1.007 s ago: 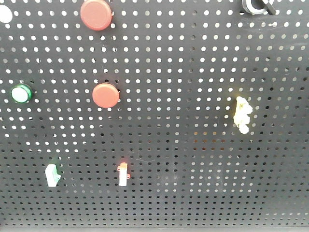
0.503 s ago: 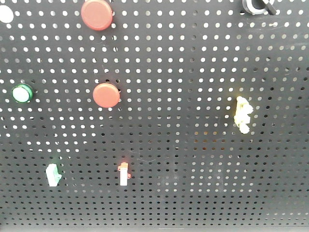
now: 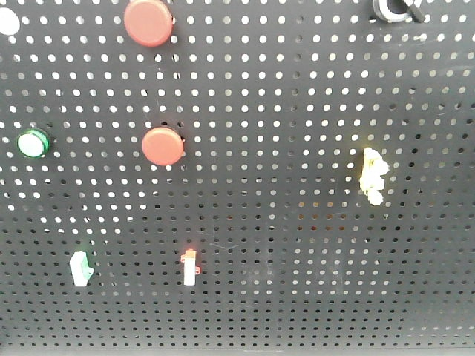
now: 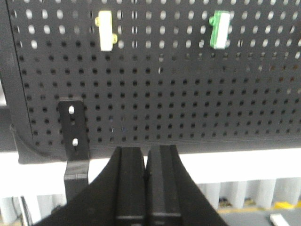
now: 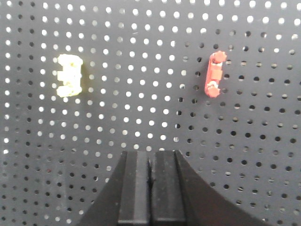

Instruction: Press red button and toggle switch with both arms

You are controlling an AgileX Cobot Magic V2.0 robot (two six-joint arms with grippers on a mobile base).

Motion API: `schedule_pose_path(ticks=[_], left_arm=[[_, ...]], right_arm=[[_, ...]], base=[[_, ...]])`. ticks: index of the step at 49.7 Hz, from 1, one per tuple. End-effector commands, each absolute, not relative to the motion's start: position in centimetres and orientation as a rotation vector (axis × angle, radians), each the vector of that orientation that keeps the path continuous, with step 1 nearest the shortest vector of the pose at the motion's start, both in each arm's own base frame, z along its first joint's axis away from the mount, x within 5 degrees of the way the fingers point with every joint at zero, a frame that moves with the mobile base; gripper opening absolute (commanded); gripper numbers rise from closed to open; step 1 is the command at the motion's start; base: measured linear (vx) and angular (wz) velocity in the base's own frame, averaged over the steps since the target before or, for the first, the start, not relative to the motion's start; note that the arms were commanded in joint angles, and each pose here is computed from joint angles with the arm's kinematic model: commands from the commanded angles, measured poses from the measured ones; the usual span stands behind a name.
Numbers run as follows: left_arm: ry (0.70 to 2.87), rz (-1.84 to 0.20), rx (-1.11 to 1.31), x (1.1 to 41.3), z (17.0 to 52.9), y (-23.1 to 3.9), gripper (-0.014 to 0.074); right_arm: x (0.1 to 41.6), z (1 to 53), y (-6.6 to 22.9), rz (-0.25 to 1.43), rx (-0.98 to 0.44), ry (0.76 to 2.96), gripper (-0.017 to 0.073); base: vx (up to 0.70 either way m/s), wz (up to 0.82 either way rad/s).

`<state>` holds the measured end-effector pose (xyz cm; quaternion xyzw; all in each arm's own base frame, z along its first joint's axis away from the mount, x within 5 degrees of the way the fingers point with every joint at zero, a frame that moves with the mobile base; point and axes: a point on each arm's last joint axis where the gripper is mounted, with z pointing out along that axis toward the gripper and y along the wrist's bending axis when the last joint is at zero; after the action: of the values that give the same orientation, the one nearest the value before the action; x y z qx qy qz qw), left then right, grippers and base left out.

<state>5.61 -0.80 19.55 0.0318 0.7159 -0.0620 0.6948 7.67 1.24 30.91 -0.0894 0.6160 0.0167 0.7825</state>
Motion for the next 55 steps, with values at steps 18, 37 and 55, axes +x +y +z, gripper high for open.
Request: schedule_pose_path(ticks=[18, 37, 55], left_arm=[[1.561, -0.148, 0.050, 5.7, 19.0, -0.7, 0.0002], [1.561, -0.148, 0.050, 5.7, 19.0, -0.7, 0.0002], [1.561, -0.148, 0.050, 5.7, 19.0, -0.7, 0.0002]], right_arm=[[7.6, 32.4, 1.0, 0.012, -0.165, 1.240, -0.0003], [7.6, 32.4, 1.0, 0.012, -0.165, 1.240, -0.0003], [7.5, 26.9, 1.2, 0.100, -0.151, 1.404, -0.0003]], base=[[0.00, 0.00], [0.00, 0.00], [0.00, 0.00]])
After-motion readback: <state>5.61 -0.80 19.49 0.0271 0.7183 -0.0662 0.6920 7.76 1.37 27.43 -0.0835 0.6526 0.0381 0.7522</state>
